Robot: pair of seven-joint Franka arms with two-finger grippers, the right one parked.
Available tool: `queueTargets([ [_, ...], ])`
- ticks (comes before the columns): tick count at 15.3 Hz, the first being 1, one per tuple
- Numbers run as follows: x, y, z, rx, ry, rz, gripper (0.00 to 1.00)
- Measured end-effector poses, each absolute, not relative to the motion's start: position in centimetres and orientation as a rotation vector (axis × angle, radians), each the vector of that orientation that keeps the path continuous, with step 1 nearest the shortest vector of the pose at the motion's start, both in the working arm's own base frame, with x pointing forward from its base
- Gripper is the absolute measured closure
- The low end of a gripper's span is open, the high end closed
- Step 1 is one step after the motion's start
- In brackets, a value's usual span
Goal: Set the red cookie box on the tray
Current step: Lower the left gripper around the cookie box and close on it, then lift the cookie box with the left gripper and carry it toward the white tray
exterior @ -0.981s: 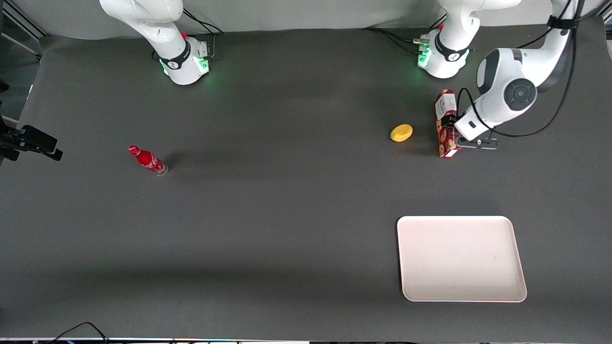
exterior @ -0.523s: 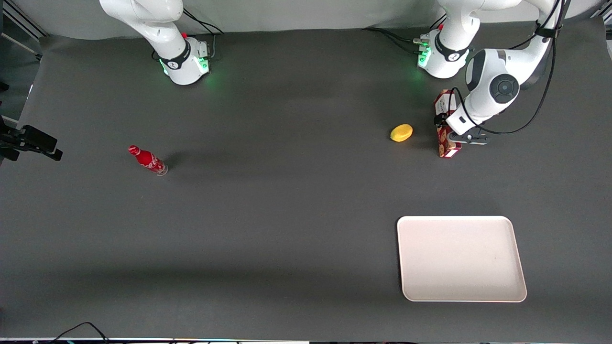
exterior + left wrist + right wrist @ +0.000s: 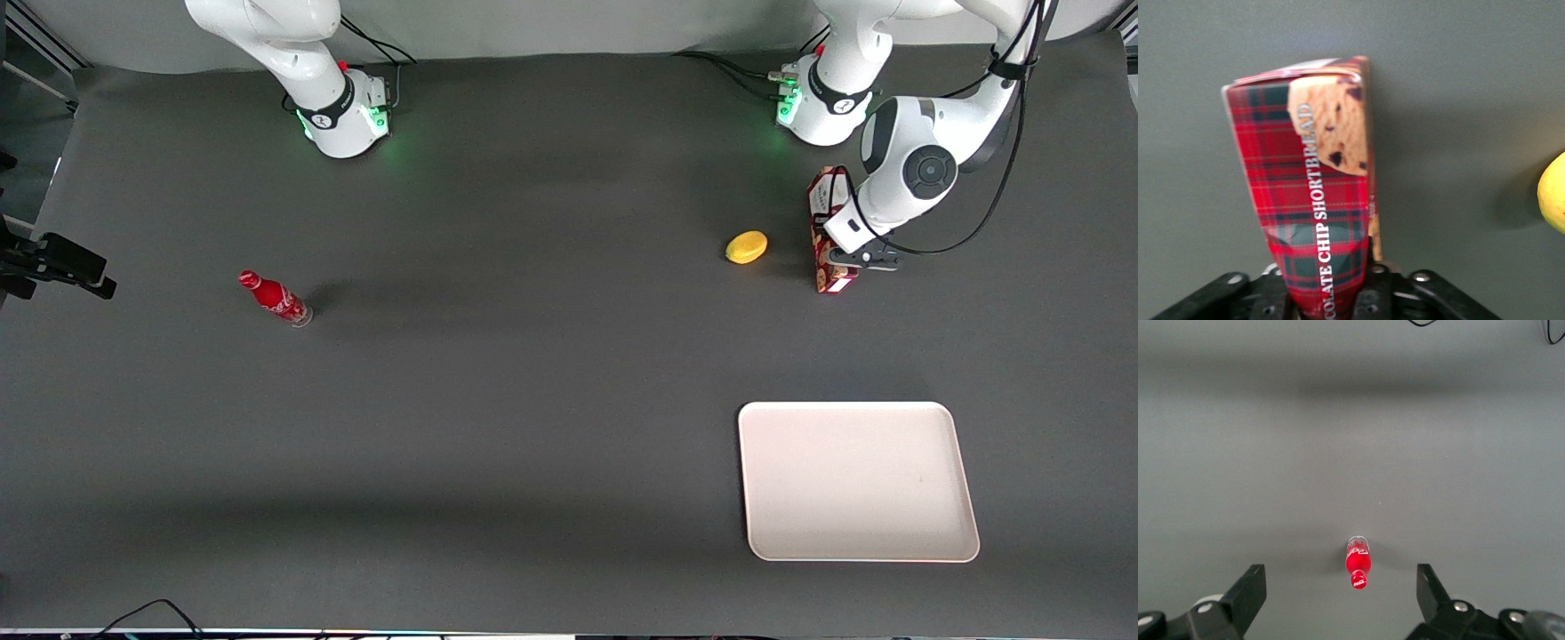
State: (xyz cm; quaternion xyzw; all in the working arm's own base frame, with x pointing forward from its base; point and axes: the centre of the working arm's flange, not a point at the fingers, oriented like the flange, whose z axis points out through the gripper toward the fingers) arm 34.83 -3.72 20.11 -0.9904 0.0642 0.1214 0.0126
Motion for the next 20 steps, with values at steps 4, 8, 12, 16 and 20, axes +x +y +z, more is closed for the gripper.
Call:
queueTargets([
  [4,35.2,-3.8,20.4,-3.085,0.202,0.388,0.88],
  [8,38.3,-4.0,23.2,-3.074,0.197,0.439,0.92],
  [12,45.5,-4.7,31.3,-3.089,0.192,0.316,0.92],
  [16,51.4,-5.2,40.2,-3.108,0.183,0.135,0.92],
  [20,58.2,-4.5,45.8,-3.118,0.154,-0.016,0.92],
])
